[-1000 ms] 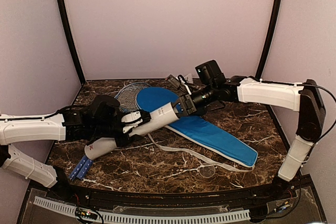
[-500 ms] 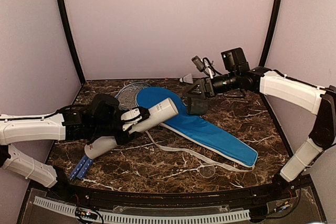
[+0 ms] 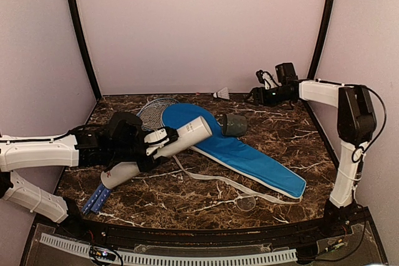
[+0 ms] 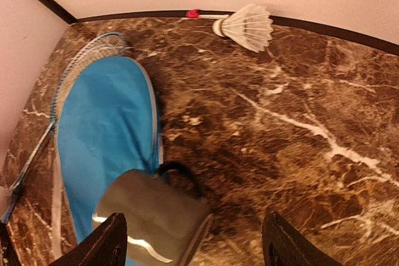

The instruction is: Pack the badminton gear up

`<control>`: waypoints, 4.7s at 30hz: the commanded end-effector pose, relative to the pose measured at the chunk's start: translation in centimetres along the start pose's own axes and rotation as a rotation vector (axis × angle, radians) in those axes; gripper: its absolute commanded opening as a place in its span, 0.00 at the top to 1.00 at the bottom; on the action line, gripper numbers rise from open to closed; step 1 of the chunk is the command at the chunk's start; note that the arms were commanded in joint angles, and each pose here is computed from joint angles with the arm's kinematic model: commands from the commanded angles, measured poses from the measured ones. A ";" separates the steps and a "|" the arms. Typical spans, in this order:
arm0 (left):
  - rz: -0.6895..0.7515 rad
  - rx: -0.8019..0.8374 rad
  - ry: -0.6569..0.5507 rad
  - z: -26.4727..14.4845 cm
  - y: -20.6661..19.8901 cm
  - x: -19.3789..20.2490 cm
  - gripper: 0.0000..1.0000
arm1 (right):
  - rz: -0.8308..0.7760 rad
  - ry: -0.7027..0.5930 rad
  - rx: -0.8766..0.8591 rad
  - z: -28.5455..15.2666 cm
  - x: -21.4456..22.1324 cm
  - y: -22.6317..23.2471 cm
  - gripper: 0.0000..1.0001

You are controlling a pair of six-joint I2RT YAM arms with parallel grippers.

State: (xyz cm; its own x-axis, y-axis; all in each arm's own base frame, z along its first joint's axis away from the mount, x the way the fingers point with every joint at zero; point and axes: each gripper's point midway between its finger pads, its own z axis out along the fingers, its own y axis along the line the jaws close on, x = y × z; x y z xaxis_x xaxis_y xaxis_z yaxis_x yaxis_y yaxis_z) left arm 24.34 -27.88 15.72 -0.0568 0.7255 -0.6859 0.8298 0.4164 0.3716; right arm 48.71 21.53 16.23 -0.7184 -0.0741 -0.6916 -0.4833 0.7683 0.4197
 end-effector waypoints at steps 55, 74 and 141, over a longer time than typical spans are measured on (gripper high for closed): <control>-0.002 0.025 0.010 1.7 -0.3 -0.7 0.42 | 0.131 -0.332 -0.120 19.0 -9.3 -6.8 0.26; -0.011 0.017 -0.005 1.4 -0.1 -1.0 0.43 | 0.244 -0.341 -0.170 20.2 -8.7 -6.9 0.53; 0.031 0.039 -0.084 -0.8 -1.2 -2.9 0.43 | -0.192 -0.054 -0.592 -19.7 7.1 20.2 1.00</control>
State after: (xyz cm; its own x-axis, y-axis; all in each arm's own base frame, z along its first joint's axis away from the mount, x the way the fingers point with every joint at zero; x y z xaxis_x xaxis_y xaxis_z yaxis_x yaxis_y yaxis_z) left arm 23.19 -29.55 16.08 -0.0225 0.7149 -0.6988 0.8554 0.3757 0.3567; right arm 29.45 22.92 32.36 -0.4873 -0.0597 -0.8712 -0.8088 0.4071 0.4244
